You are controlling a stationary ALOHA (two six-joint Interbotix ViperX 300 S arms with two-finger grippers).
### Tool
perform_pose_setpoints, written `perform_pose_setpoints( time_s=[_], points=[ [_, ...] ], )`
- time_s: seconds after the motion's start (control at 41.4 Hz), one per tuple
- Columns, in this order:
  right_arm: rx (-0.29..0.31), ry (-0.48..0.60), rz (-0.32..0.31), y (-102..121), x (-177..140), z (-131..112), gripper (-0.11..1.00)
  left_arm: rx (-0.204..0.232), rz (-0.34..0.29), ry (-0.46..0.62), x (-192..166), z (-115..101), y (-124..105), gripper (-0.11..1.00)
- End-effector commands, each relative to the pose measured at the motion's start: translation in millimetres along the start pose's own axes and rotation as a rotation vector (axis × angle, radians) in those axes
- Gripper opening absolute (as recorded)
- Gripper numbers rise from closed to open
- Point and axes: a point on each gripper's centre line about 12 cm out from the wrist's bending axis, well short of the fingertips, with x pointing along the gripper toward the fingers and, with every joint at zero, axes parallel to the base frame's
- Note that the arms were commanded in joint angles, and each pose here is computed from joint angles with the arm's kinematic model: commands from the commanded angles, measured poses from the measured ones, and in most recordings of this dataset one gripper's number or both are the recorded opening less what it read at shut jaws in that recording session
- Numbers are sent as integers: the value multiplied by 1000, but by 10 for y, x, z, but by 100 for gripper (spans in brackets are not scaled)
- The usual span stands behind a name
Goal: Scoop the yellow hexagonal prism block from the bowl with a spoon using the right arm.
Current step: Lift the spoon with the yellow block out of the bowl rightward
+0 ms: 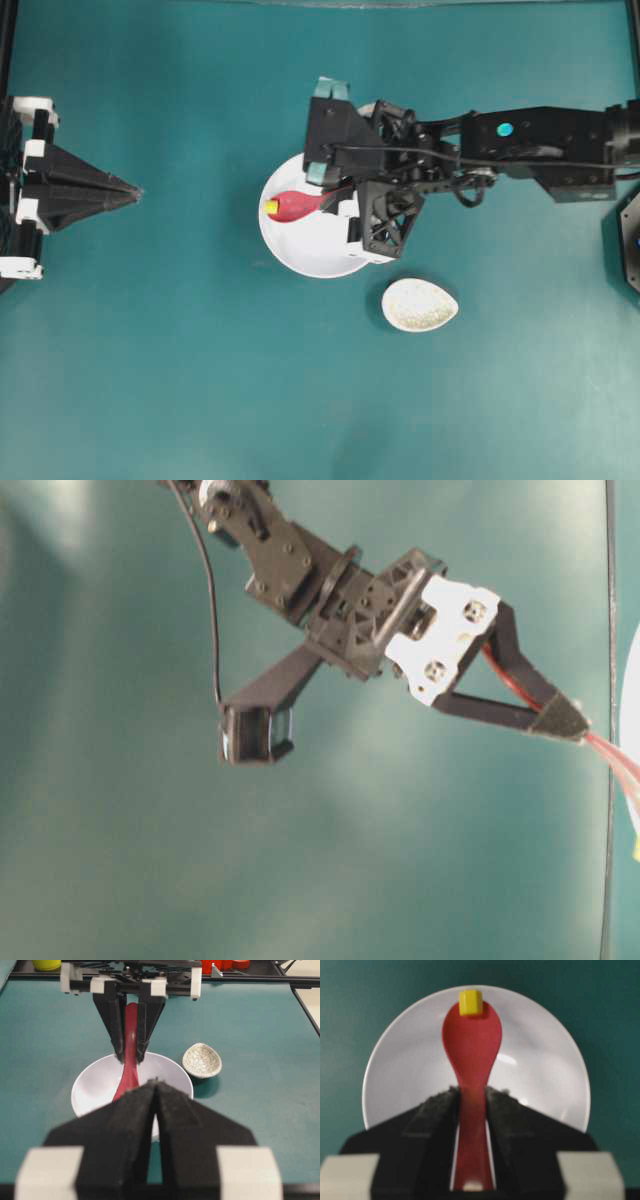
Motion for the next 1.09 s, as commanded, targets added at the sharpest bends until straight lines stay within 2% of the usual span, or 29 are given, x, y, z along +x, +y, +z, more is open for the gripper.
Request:
perform_pose_setpoints(
  time_s=[0.0,0.411,0.556,0.846,1.064],
  points=[
    [0,-101,9,21,-186,102,24,0,1,-20,15,65,3,0],
    [16,-439,33,14,-569,-41,24,0,1,-20,15,65,3,-1],
    [15,-526,39,10,-744,-135,24,1,1,-20,15,65,3,-1],
    [35,-584,49,-13,-1028,-422,24,1,1,-20,15,65,3,-1],
    [36,-607,51,-18,-1071,-474,24,1,1,-18,18,62,3,-1]
  ],
)
